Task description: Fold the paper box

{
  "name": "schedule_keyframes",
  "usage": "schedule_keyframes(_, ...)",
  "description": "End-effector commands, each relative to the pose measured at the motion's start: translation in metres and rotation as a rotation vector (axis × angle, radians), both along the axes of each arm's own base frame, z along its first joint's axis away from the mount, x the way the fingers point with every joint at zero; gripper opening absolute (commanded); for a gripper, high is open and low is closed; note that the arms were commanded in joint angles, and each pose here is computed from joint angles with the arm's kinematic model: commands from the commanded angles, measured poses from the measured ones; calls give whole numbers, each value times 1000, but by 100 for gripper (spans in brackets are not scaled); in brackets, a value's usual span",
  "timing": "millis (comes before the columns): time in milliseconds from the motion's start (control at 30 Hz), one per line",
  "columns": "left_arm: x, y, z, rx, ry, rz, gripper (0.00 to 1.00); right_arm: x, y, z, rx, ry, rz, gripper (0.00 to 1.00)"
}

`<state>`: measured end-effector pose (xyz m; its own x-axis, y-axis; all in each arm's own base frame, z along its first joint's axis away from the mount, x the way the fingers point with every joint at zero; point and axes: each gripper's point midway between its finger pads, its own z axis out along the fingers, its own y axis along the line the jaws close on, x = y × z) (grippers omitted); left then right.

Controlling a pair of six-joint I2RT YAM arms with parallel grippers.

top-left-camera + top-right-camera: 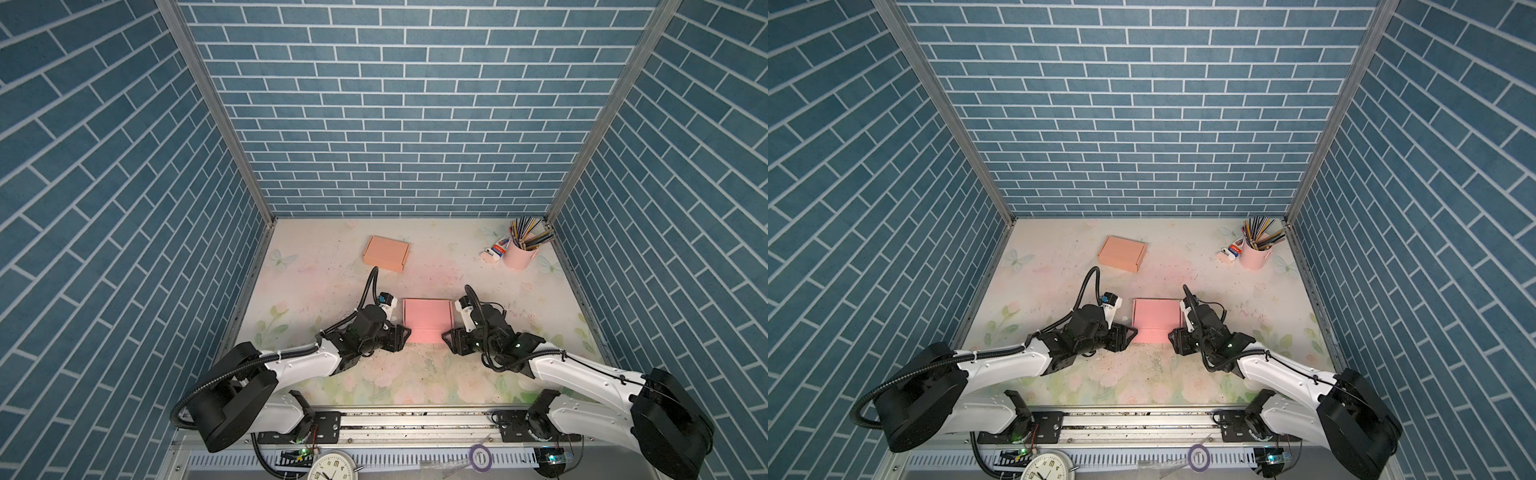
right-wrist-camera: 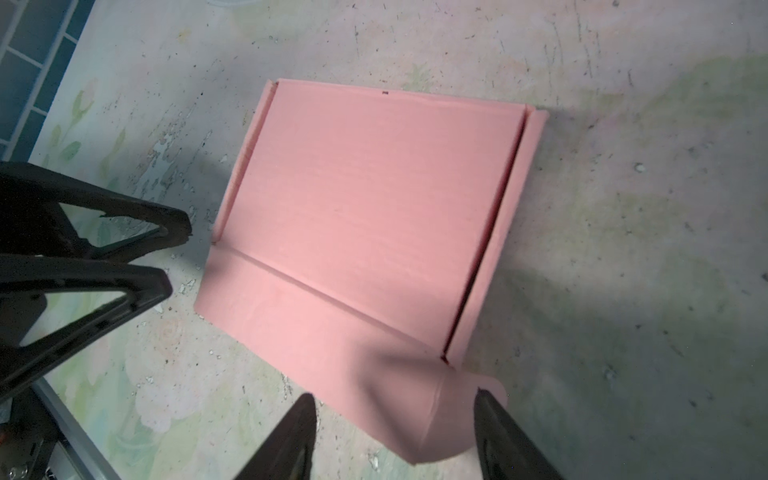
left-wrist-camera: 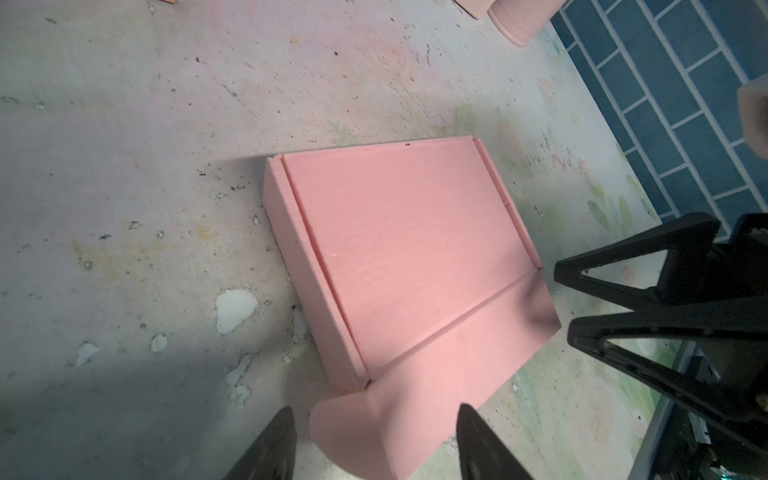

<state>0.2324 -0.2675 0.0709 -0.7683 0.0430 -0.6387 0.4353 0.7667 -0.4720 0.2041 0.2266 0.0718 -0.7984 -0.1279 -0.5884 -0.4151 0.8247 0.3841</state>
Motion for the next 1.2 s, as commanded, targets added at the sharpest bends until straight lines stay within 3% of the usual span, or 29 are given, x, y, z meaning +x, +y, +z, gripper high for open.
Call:
schedule_keyframes(0, -6, -1, 0, -4, 8, -8, 62, -4, -5, -4, -6, 21, -36, 62)
schedule_keyframes(1167, -30, -28, -3, -67, 49, -67, 56, -11, 17, -6, 9, 34, 11, 62)
